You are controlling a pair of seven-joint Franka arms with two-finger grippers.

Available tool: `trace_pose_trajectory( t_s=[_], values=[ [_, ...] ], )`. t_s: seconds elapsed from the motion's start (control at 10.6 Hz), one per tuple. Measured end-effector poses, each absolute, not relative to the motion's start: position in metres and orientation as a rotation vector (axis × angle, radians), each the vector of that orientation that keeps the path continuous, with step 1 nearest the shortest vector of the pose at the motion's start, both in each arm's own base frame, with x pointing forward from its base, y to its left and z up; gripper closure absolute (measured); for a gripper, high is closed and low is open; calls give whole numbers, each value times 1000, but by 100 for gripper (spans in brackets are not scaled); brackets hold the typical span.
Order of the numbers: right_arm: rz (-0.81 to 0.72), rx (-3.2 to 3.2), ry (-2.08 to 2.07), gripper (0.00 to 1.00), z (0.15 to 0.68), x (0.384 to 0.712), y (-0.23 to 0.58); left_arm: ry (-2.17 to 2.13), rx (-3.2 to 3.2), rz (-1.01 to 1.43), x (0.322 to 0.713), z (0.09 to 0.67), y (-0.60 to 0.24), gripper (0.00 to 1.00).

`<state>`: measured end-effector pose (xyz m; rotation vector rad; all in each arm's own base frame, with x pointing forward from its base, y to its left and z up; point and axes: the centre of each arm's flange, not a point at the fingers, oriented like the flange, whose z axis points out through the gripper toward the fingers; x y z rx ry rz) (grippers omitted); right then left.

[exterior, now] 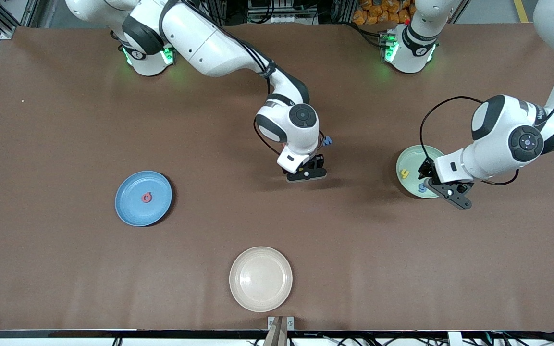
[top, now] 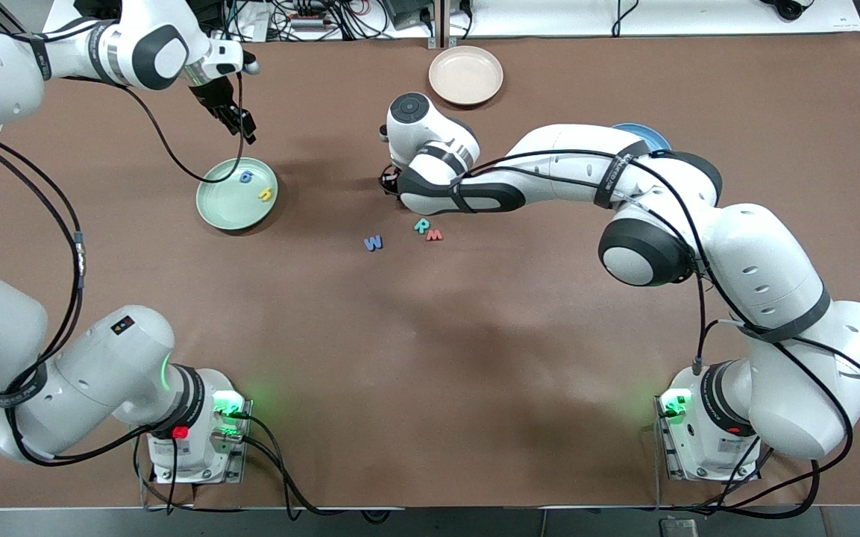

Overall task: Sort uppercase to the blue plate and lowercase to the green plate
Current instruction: 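Carry the H to the blue plate while the left gripper returns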

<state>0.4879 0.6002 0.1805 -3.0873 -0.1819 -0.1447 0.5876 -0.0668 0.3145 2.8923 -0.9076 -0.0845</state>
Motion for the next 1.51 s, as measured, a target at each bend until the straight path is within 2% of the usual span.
trace_pose_trajectory(
  t_s=[0.19, 0.28, 0.47, 0.66, 0.75, 0.85, 1.13, 1.32, 1.42, 1.51],
  values=[
    [-145, -3087, -179, 28, 180, 488, 601, -908, 2892, -85, 588, 314, -67, 42],
    [-145, -3087, -179, 33, 180, 487, 601, -907, 2891, -85, 588, 314, -67, 43],
    [-142, -3089, -182, 35, 180, 486, 602, -867, 2901, -94, 587, 312, -67, 43],
    [-141, -3091, -187, 41, 180, 484, 603, -793, 2918, -136, 584, 308, -68, 44],
    [-138, -3097, -189, 57, 182, 484, 604, -765, 2923, -168, 581, 307, -73, 44],
    [-136, -3098, -193, 67, 183, 482, 605, -747, 2926, -199, 578, 308, -79, 44],
    [-124, -3112, -205, 67, 186, 478, 609, -720, 2934, -228, 574, 309, -86, 47],
    [-137, -3119, -177, 67, 211, 489, 605, -719, 2935, -235, 574, 310, -87, 50],
    [-156, -3113, -144, 67, 235, 501, 598, -710, 2937, -245, 573, 311, -90, 58],
    [-164, -3111, -109, 67, 257, 511, 590, -681, 2945, -254, 571, 314, -97, 60]
  ],
)
